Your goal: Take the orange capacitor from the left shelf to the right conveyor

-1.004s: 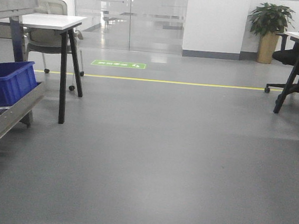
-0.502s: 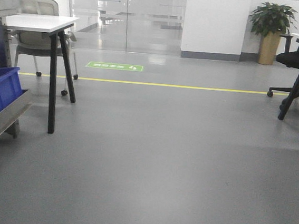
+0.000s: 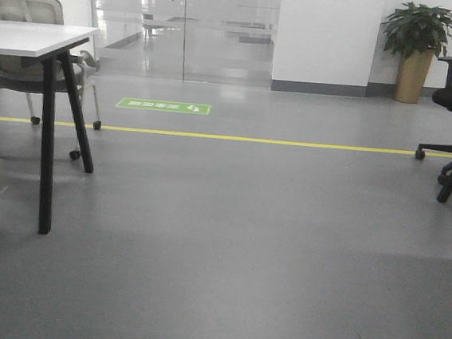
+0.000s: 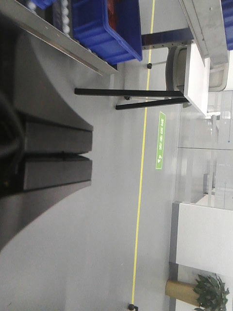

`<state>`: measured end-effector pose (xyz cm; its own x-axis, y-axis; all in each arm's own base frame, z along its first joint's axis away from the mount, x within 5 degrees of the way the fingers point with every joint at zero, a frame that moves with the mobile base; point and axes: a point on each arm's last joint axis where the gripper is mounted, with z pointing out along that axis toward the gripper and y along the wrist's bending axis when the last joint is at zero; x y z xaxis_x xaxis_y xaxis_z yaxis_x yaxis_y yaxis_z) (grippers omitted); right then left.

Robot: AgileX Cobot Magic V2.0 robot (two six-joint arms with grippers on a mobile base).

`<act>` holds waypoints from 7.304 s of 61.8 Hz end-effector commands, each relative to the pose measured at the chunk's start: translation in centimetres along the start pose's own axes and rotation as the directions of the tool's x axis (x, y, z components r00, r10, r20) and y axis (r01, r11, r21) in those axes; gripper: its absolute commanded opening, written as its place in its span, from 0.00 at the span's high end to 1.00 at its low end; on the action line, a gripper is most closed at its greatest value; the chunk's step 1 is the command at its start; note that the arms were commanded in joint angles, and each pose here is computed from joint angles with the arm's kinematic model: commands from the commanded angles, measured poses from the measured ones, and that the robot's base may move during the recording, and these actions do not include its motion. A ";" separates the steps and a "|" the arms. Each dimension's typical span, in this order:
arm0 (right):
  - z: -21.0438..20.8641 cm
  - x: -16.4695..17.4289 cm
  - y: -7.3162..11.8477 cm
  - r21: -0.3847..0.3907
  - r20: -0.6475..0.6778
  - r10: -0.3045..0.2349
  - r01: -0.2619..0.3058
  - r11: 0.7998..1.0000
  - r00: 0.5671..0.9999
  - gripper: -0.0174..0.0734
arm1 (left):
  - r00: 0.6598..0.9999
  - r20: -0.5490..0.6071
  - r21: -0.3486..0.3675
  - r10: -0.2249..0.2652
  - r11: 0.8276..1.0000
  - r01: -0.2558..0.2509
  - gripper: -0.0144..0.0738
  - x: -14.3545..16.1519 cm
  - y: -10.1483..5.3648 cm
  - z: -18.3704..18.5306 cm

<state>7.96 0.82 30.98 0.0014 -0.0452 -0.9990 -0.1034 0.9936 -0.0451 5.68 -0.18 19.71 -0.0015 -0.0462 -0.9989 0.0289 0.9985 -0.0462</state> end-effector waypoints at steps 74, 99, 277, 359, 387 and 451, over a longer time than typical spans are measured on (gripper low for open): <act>-0.1 -1.8 -0.1 0.008 0.113 -0.020 0.019 1.000 0.993 0.69 | 0.994 0.105 0.020 -0.005 1.000 0.003 0.98 -1.0 -0.1 -0.2; -0.1 -1.8 -0.1 0.008 0.113 -0.020 0.019 1.000 0.993 0.69 | 0.994 0.105 0.020 -0.005 1.000 0.003 0.98 -1.0 -0.1 -0.2; 3.9 -2.3 -0.1 0.001 0.050 -0.012 0.012 1.000 0.999 0.69 | 0.994 0.106 0.007 -0.004 1.000 0.003 0.98 -1.0 0.0 -0.2; 21.3 13.4 3.5 -0.180 -0.027 0.040 -0.045 0.983 0.999 0.69 | 0.994 0.106 0.007 -0.004 1.000 0.003 0.98 -1.0 0.0 -0.2; 21.6 14.7 3.6 -0.186 -0.065 0.034 -0.046 0.982 0.997 0.55 | 0.994 0.106 0.007 -0.004 1.000 0.003 0.98 -1.0 0.0 -0.2; 7.6 -1.1 1.2 -0.088 -0.032 0.109 -0.111 0.990 0.994 0.59 | 0.994 0.106 0.007 -0.004 1.000 0.003 0.98 -1.0 0.0 -0.2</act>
<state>16.85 3.12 30.05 -0.1229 0.0490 -0.9912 -0.1885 0.9794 0.0718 5.67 -0.24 19.73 -0.0002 -0.0462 -0.9989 0.0392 0.9982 -0.0462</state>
